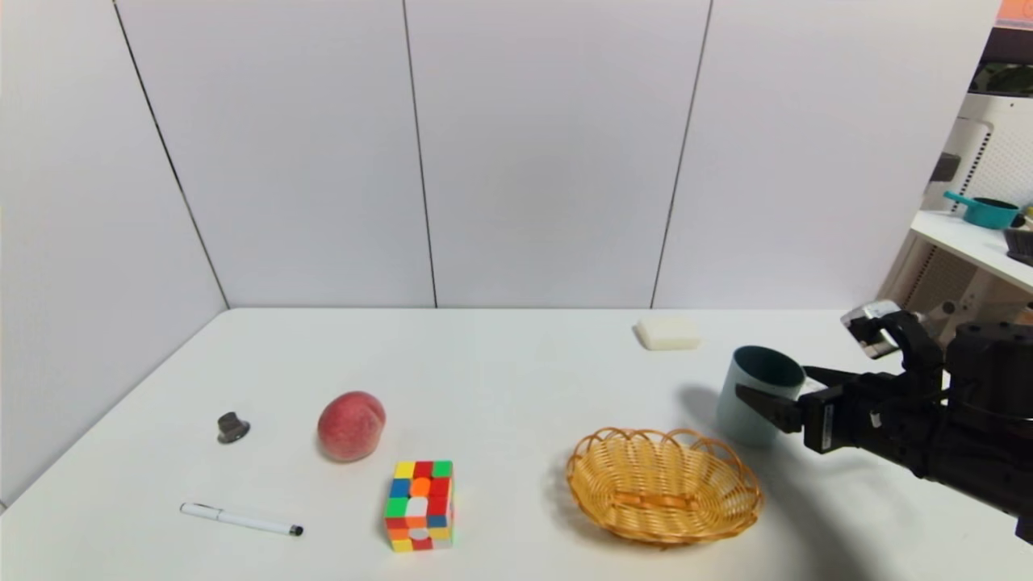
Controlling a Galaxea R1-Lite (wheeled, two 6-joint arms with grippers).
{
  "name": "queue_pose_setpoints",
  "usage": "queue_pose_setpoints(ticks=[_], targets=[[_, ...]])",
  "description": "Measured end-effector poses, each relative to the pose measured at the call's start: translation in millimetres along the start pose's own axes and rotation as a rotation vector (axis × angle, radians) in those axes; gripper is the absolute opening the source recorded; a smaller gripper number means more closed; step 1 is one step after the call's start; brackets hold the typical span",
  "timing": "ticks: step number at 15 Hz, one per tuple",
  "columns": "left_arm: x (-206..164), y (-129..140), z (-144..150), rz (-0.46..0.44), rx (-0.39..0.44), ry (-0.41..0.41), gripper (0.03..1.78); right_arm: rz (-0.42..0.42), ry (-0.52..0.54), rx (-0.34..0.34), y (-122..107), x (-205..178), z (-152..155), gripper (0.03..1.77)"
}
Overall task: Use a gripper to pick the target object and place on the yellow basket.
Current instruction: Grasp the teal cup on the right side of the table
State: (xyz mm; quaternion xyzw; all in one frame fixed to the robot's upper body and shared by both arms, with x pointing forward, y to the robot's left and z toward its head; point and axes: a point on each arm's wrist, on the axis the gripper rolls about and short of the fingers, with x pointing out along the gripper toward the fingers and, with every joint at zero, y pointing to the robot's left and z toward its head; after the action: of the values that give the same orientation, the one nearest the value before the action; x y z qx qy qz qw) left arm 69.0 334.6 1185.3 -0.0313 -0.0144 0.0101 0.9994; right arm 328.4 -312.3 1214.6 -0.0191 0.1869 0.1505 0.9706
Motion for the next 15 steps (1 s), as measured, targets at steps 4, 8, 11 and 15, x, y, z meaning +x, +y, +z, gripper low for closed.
queue_pose_setpoints(ticks=[4, 8, 11, 15], targets=[[0.0, 0.0, 0.0, 0.000, 0.000, 0.000, 1.69, 0.003, 0.052, 0.011, -2.4, 14.3, -12.1, 1.69], [0.0, 0.0, 0.0, -0.002, 0.000, 0.000, 1.69, 0.003, 0.061, 0.015, -4.4, 24.2, -16.7, 1.69], [0.0, 0.0, 0.0, -0.002, 0.000, 0.001, 1.69, 0.002, 0.051, 0.021, -5.5, 29.5, -16.6, 1.69], [0.0, 0.0, 0.0, -0.001, 0.000, 0.000, 1.69, 0.002, 0.053, 0.024, -6.6, 34.1, -16.6, 1.69]])
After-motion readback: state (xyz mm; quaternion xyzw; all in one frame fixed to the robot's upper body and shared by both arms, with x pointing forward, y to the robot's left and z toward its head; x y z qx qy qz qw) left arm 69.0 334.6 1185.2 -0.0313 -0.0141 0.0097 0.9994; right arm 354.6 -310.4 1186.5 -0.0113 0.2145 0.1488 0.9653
